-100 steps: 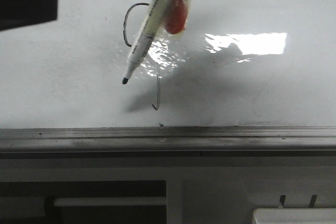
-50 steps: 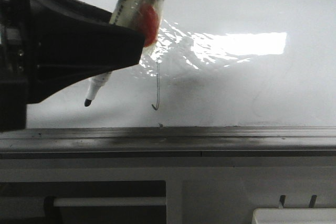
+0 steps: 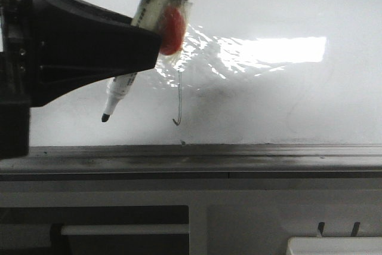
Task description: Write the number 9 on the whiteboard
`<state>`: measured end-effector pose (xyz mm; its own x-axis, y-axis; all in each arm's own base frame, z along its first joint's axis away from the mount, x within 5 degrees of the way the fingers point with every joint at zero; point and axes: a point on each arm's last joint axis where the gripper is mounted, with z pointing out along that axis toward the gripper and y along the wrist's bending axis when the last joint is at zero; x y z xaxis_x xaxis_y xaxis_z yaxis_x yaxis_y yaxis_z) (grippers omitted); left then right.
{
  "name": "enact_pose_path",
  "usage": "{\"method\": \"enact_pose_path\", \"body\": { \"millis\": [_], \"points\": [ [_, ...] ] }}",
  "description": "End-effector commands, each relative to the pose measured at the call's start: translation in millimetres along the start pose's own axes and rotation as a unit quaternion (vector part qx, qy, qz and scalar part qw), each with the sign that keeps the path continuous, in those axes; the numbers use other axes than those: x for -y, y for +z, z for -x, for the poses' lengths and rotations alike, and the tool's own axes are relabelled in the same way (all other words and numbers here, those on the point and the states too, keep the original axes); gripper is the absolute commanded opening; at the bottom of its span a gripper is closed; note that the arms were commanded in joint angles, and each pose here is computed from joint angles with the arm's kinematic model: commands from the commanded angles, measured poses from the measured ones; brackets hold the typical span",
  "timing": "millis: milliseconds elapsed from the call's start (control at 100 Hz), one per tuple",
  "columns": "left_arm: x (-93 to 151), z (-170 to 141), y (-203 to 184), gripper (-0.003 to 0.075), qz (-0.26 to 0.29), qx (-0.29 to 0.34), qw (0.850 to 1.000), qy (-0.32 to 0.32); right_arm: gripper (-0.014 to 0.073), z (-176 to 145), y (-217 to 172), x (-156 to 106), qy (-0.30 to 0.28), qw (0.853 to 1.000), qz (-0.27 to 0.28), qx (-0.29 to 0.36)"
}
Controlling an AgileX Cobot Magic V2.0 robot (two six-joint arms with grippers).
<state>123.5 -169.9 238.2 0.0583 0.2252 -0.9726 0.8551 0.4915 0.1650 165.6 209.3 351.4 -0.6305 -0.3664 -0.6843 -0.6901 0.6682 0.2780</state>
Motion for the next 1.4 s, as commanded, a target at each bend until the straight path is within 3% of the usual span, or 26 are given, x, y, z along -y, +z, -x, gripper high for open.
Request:
{"method": "enact_pose_path", "body": {
  "millis": [0,70,160,260,330,420,540,640,800,1030,1160,1390],
  "points": [
    [-2,19,1,-0.002,0.005,0.061,0.998,-0.009,-0.0066,13,-17,-6,-0.003,0.999,0.013,0.05],
    [-2,19,1,-0.002,0.005,0.061,0.998,-0.009,-0.0025,13,-17,-6,-0.007,0.999,0.01,0.05],
    [-3,19,1,-0.002,0.008,0.061,0.998,-0.015,0.0126,14,-17,-6,-0.009,0.998,0.009,0.056],
    [-8,19,1,-0.002,0.031,0.062,0.995,-0.067,0.0317,17,-18,-6,-0.009,0.997,0.01,0.071],
    [-13,17,1,-0.002,0.059,0.057,0.99,-0.114,0.0376,18,-18,-6,-0.009,0.997,0.01,0.077],
    [-21,14,0,-0.002,0.1,0.051,0.979,-0.17,0.0378,17,-18,-6,-0.009,0.997,0.01,0.077],
    [-33,8,-4,-0.002,0.168,0.046,0.949,-0.263,0.0378,18,-18,-6,-0.009,0.997,0.009,0.077],
    [-39,1,-7,-0.002,0.214,0.026,0.931,-0.296,0.0378,18,-18,-6,-0.008,0.997,0.01,0.077],
    [-43,-2,-6,-0.002,0.244,-0.009,0.915,-0.321,0.0378,17,-18,-6,-0.008,0.997,0.009,0.076],
    [-44,2,8,-0.002,0.237,-0.03,0.912,-0.333,0.0378,15,-18,-6,-0.002,0.998,0.014,0.063],
    [-45,-2,10,-0.002,0.25,-0.034,0.903,-0.349,0.0378,13,-17,-6,-0.003,0.999,0.014,0.052],
    [-45,-4,12,-0.002,0.251,-0.04,0.902,-0.348,0.0378,12,-17,-8,0.006,0.999,0.021,0.049]
  ]
}}
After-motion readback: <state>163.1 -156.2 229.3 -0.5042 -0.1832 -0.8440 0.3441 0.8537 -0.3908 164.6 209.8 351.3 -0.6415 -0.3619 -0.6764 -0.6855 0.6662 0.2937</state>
